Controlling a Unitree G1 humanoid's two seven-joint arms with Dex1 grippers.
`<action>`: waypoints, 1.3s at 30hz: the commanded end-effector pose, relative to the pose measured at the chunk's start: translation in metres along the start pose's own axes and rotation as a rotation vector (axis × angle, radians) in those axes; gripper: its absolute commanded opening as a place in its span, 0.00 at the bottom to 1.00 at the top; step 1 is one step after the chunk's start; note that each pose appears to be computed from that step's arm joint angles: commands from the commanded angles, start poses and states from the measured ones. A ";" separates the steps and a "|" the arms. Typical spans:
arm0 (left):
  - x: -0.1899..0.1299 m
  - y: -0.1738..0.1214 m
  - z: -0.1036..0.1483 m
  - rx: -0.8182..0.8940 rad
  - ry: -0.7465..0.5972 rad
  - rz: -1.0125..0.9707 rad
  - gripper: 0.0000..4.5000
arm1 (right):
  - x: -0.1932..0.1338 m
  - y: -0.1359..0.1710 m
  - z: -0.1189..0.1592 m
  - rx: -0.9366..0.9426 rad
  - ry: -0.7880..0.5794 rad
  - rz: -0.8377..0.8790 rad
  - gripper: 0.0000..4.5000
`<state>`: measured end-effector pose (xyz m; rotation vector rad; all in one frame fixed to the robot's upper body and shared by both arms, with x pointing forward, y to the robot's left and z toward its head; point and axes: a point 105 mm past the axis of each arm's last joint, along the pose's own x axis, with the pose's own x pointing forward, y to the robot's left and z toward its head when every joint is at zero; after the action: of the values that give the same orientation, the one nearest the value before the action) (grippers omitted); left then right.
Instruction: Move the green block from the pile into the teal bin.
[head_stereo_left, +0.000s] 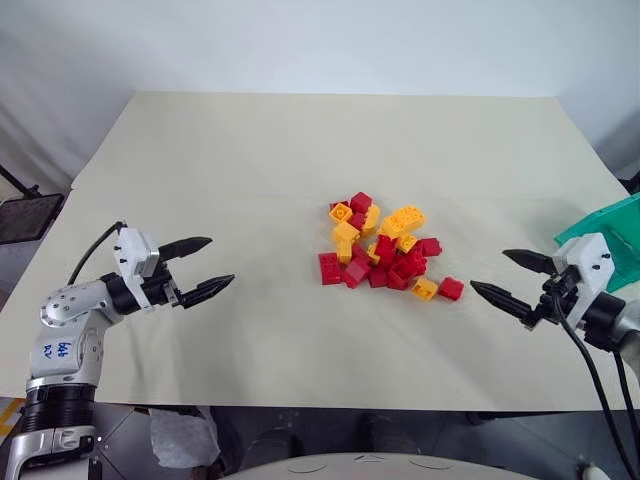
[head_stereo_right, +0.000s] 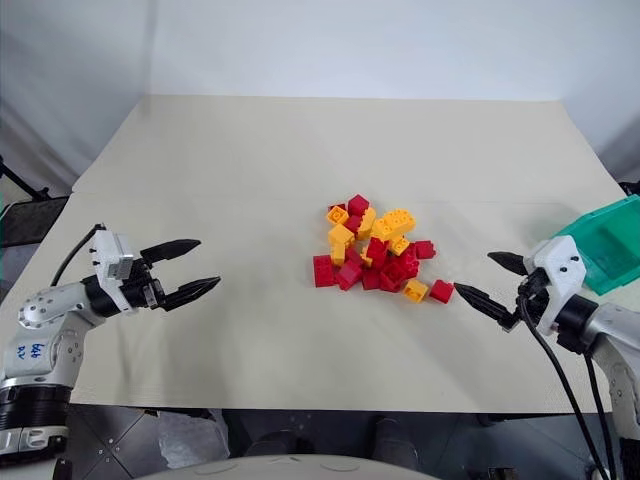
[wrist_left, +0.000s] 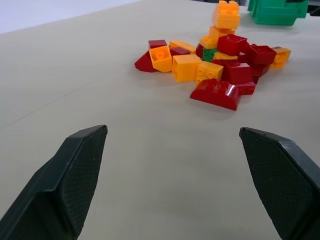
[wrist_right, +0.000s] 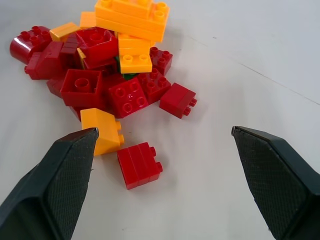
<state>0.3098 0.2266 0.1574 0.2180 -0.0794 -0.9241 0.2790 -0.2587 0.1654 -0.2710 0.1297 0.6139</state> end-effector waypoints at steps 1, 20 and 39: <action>0.000 0.002 0.014 0.021 -0.044 -0.036 1.00 | -0.001 0.002 0.019 -0.047 -0.045 0.005 0.99; 0.016 -0.008 0.023 0.080 -0.146 -0.176 1.00 | 0.013 0.031 0.043 -0.055 -0.059 0.018 0.57; 0.061 -0.022 0.026 0.114 -0.184 -0.312 1.00 | 0.132 0.133 0.064 0.066 -0.086 0.164 0.01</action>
<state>0.3237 0.1628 0.1723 0.2341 -0.2538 -1.2502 0.3073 -0.0675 0.1681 -0.1539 0.1212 0.7911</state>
